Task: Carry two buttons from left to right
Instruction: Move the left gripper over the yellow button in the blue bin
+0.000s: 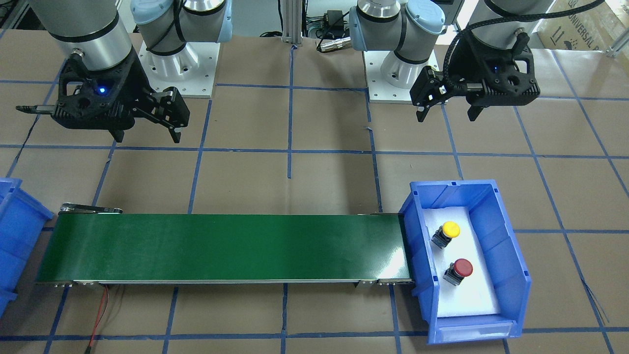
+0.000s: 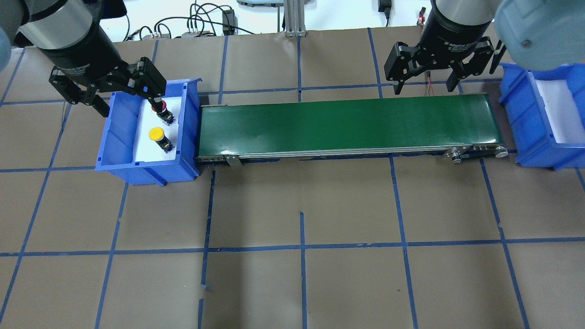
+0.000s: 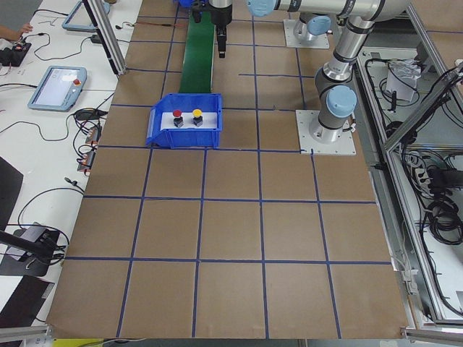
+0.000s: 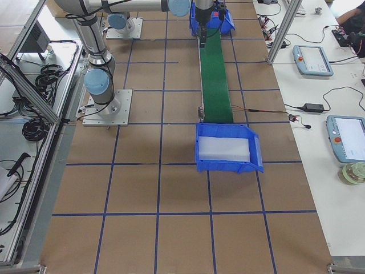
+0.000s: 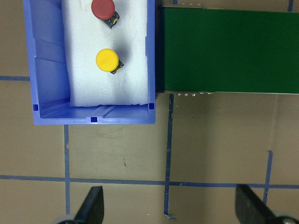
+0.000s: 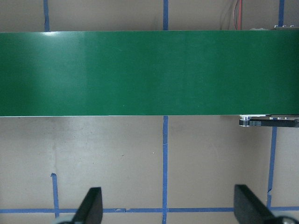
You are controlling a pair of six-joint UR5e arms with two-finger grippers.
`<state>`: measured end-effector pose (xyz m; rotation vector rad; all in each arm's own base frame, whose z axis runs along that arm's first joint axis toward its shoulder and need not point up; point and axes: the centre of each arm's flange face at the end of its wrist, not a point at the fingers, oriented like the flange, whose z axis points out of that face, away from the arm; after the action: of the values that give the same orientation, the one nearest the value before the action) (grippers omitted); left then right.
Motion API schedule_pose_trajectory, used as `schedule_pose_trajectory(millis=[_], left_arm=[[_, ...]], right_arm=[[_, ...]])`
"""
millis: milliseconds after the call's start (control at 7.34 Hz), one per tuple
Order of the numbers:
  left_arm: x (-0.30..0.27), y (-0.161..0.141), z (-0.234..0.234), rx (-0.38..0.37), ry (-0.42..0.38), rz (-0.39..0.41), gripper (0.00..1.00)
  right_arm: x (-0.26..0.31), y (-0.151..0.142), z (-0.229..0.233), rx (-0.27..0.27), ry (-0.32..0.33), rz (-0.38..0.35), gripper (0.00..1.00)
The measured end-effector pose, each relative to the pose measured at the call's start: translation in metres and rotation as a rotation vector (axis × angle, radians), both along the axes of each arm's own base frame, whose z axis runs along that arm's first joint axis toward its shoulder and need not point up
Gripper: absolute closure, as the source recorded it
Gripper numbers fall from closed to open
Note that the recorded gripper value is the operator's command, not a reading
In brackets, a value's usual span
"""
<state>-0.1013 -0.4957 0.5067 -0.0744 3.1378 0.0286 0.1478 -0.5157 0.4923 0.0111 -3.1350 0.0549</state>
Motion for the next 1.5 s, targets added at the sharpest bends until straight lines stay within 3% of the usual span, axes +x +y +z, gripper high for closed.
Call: schedule_pose_trajectory(millis=[545, 817, 1090, 1498], left_arm=[[0.073, -0.091, -0.089, 0.020, 0.010, -0.056, 0.00], [0.126, -0.112, -0.120, 0.019, 0.020, -0.060, 0.00], [0.145, -0.138, -0.146, -0.016, 0.017, -0.009, 0.00], [0.108, -0.139, -0.190, 0.029, 0.029, 0.150, 0.00]], right_arm=[[-0.005, -0.001, 0.000, 0.003, 0.000, -0.007, 0.00], [-0.007, -0.002, 0.000, 0.003, 0.001, -0.007, 0.00], [-0.009, -0.002, 0.000, 0.004, 0.001, -0.004, 0.00], [-0.008, -0.001, 0.001, 0.000, 0.001, 0.000, 0.00]])
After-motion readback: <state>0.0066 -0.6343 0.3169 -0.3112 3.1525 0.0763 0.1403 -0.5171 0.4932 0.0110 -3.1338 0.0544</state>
